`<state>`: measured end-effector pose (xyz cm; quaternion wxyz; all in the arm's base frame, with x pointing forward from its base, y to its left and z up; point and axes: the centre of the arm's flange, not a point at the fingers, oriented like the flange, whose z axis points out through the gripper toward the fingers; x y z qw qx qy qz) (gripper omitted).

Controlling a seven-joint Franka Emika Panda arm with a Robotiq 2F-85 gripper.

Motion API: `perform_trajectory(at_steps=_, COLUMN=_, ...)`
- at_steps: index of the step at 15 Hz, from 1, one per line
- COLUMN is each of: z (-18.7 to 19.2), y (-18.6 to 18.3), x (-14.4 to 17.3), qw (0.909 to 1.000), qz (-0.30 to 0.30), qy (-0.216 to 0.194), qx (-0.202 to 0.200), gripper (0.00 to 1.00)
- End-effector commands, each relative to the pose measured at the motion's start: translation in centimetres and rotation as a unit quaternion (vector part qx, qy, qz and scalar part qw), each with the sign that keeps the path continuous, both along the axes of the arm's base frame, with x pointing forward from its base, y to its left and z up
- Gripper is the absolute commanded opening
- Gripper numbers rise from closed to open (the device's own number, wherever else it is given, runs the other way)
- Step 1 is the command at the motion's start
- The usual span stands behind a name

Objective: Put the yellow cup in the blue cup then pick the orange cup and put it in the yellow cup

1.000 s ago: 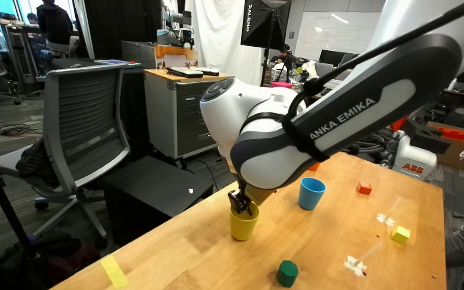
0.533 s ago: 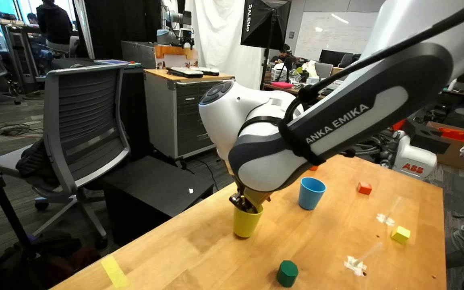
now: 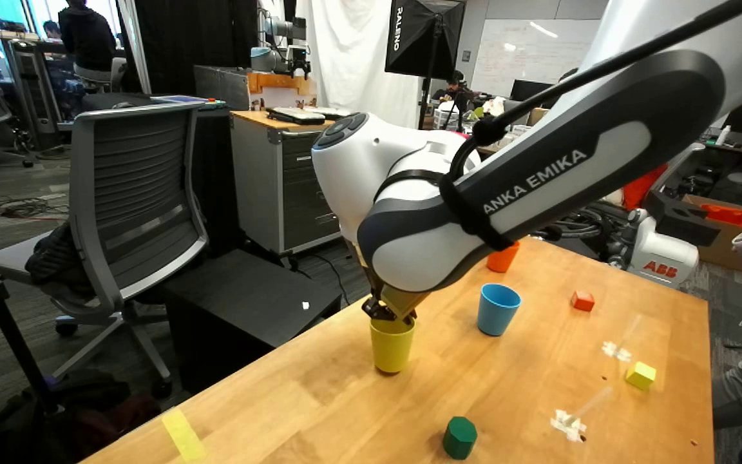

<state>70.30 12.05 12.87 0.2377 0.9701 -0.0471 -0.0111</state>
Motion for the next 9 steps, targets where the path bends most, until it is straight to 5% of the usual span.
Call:
perform_trajectory(at_steps=1, z=0.1, y=0.6, x=1.1, qw=1.0, qz=0.005, qy=-0.003, qx=-0.003, gripper=0.09)
perform_trajectory(at_steps=9, z=0.6, y=1.8, x=0.3, qw=0.9998, qz=0.014, qy=0.0, qx=-0.013, gripper=0.08)
